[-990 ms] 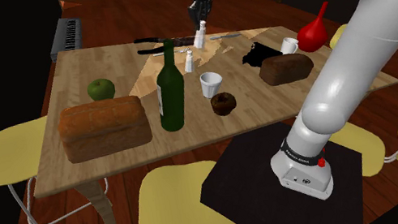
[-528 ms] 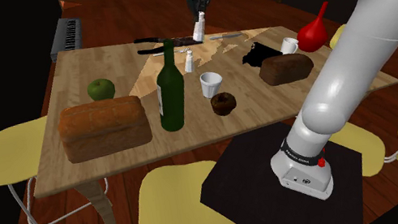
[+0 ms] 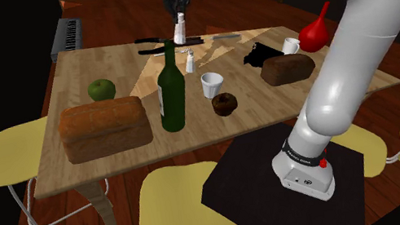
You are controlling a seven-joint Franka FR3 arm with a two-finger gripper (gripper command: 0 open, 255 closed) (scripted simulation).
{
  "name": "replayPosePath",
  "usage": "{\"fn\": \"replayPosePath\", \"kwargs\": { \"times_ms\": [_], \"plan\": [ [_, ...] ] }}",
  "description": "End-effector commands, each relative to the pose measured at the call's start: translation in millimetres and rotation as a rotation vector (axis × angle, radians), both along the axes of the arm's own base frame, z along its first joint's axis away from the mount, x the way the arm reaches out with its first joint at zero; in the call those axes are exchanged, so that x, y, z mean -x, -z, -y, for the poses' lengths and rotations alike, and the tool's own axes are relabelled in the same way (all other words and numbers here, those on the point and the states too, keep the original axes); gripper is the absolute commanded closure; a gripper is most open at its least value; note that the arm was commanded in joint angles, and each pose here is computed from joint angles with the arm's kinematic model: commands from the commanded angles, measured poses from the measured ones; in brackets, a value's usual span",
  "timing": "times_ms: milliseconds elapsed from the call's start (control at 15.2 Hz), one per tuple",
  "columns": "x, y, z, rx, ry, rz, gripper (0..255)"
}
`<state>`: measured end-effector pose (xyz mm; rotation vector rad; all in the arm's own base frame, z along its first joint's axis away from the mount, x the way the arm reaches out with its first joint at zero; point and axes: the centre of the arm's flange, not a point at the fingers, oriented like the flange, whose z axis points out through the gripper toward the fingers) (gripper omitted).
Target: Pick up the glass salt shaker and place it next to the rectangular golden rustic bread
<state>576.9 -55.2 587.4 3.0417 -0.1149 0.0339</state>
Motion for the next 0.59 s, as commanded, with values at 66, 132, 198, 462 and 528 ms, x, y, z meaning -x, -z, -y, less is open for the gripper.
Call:
{"fn": "replayPosePath", "kwargs": {
  "times_ms": [66,132,198,462,528],
  "plan": [
    [-18,2,-35,0.0,0.001,0.0,255],
    [-24,2,-47,0.0,0.001,0.0,255],
    [-30,2,-58,0.0,0.001,0.0,255],
    [-53,2,-106,0.0,0.001,0.0,255],
    [-58,2,-118,0.0,0.001,0.0,255]
  ]
}}
